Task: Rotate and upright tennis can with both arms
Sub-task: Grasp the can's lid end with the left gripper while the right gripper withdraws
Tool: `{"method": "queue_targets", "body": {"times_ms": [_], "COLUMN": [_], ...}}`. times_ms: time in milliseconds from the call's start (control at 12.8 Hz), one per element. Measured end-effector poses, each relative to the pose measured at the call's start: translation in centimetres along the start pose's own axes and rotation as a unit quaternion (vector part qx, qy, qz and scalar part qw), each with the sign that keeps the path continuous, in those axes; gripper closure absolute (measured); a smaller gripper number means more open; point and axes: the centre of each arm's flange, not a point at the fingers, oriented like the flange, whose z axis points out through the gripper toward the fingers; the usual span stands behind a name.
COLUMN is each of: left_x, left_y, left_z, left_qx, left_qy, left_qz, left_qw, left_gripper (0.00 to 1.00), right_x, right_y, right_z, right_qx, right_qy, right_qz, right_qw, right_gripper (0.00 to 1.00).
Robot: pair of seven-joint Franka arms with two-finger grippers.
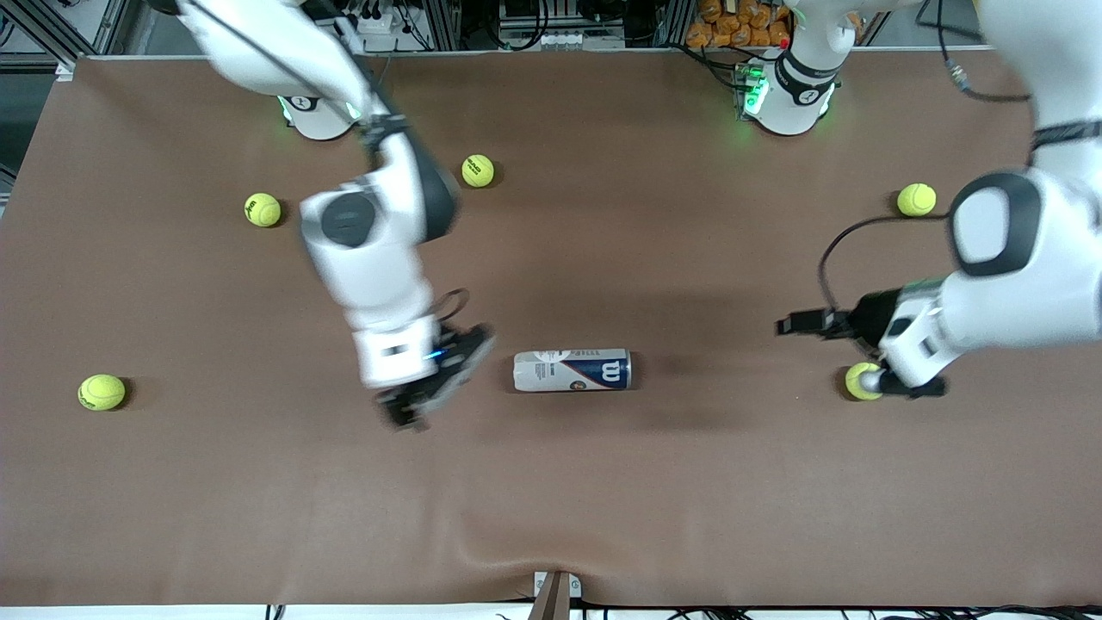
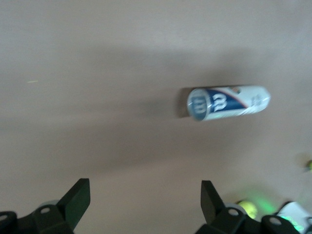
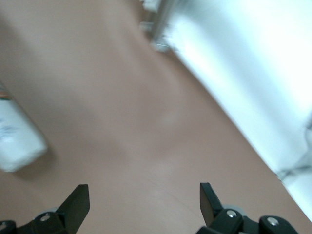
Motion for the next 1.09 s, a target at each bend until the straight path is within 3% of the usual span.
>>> {"method": "queue_targets", "body": {"times_ms": [78, 234, 623, 779, 857, 1013, 1091], "left_x": [1.0, 2.3, 3.3, 3.5, 3.6, 3.5, 3.4], "left_y": [0.2, 1.5, 3.0, 2.0, 1.7, 1.7, 1.8], "left_z": [2.8, 8.7, 20.6, 22.9, 23.6, 24.7, 25.2], "left_qx": [-0.027, -0.069, -0.138, -0.167, -0.182, -0.204, -0.213], "left_qy": [-0.004, -0.010, -0.014, -0.020, -0.022, -0.026, -0.028], "left_qz": [-0.011, -0.030, -0.094, -0.117, -0.125, -0.135, -0.143], "left_qw": [1.000, 0.997, 0.986, 0.979, 0.975, 0.969, 0.966], "left_gripper": [0.00, 0.00, 0.00, 0.06, 0.06, 0.21, 0.22], "right_x": [-2.0, -6.7, -18.6, -21.9, -23.4, -26.1, -26.9], "right_y": [3.7, 9.5, 18.5, 19.8, 20.3, 21.1, 21.0], "right_z": [-1.3, -3.5, -11.8, -16.9, -19.2, -23.0, -24.6], "right_qx": [-0.006, -0.002, 0.029, 0.045, 0.060, 0.076, 0.076], "right_qy": [-0.011, -0.064, -0.180, -0.193, -0.190, -0.179, -0.177], "right_qz": [0.044, 0.136, 0.262, 0.299, 0.320, 0.355, 0.377], "right_qw": [0.999, 0.989, 0.948, 0.933, 0.926, 0.914, 0.906], "right_gripper": [0.00, 0.00, 0.00, 0.00, 0.00, 0.00, 0.00]}}
